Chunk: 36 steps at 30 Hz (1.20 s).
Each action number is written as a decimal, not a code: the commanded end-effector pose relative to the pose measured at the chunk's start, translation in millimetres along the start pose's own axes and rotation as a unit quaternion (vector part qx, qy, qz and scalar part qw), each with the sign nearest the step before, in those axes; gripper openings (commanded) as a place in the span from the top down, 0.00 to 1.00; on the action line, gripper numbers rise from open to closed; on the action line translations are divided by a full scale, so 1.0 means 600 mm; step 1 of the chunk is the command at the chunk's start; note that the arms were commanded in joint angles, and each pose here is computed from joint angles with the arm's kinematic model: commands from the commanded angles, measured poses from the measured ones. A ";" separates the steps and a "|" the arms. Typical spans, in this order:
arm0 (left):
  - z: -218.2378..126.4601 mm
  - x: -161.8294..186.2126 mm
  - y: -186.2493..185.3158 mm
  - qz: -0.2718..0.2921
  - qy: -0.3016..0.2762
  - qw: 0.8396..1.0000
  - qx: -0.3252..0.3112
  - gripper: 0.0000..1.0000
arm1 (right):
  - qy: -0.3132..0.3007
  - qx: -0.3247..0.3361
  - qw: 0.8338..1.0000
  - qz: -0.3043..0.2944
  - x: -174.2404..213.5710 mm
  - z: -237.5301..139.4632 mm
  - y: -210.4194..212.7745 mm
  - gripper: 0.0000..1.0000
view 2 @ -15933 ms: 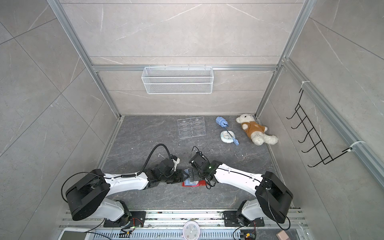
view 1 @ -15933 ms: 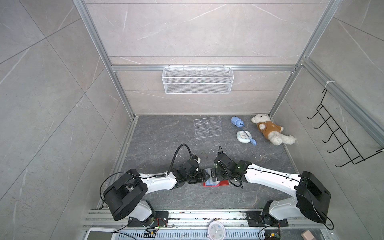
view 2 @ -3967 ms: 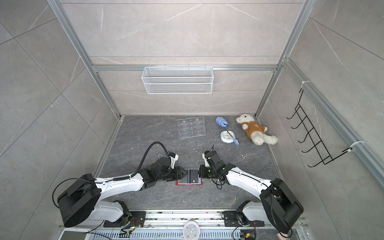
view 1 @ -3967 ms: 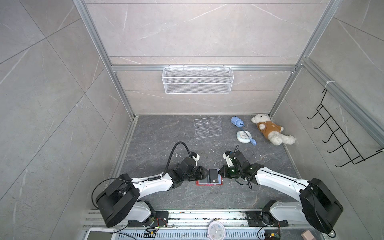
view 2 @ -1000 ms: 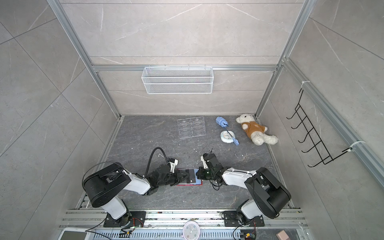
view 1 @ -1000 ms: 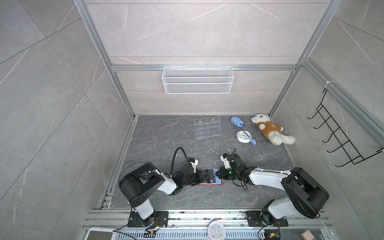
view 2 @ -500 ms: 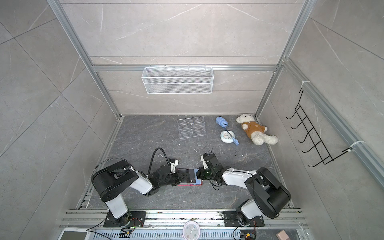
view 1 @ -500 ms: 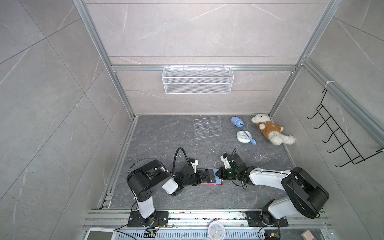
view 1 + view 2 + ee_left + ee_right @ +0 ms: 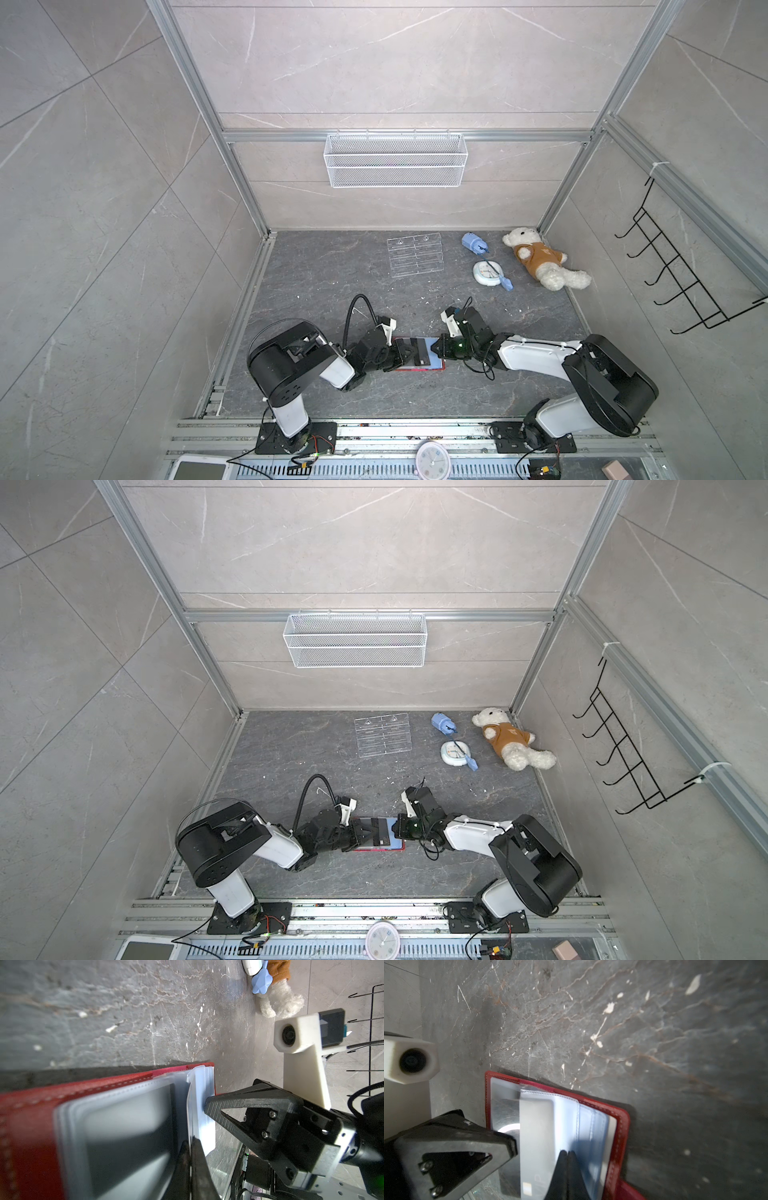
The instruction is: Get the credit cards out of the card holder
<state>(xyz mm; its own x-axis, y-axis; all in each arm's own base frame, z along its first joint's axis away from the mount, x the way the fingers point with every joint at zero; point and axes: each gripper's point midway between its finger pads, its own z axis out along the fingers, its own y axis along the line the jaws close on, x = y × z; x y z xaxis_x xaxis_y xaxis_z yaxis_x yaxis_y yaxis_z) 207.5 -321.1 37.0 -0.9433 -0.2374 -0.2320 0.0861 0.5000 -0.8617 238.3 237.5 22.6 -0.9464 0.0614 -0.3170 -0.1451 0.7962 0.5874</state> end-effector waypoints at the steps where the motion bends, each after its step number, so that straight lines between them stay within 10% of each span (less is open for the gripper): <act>1: -0.029 0.001 0.019 0.021 -0.003 0.999 -0.024 1.00 | 0.035 0.039 0.999 0.011 0.031 -0.001 -0.033 0.97; 10: -0.080 -0.014 -0.041 0.116 0.001 0.993 -0.023 1.00 | 0.018 0.021 1.000 -0.012 0.007 -0.018 -0.004 0.94; 28: -0.189 -0.025 -0.162 0.289 0.007 0.957 -0.017 1.00 | -0.088 0.031 0.990 -0.109 -0.087 -0.137 0.073 0.17; 36: -0.225 -0.017 -0.187 0.322 0.007 0.947 -0.002 1.00 | -0.123 0.063 0.978 -0.157 -0.126 -0.180 0.089 0.10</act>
<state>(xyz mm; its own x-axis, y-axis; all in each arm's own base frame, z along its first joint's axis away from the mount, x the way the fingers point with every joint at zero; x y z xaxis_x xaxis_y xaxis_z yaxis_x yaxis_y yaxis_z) 171.6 -263.0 179.9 -0.7392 0.0904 -0.6674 0.5844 0.5786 -0.5690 263.5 218.8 145.1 -0.7946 -0.0253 -0.6065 -0.3451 0.8408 0.4170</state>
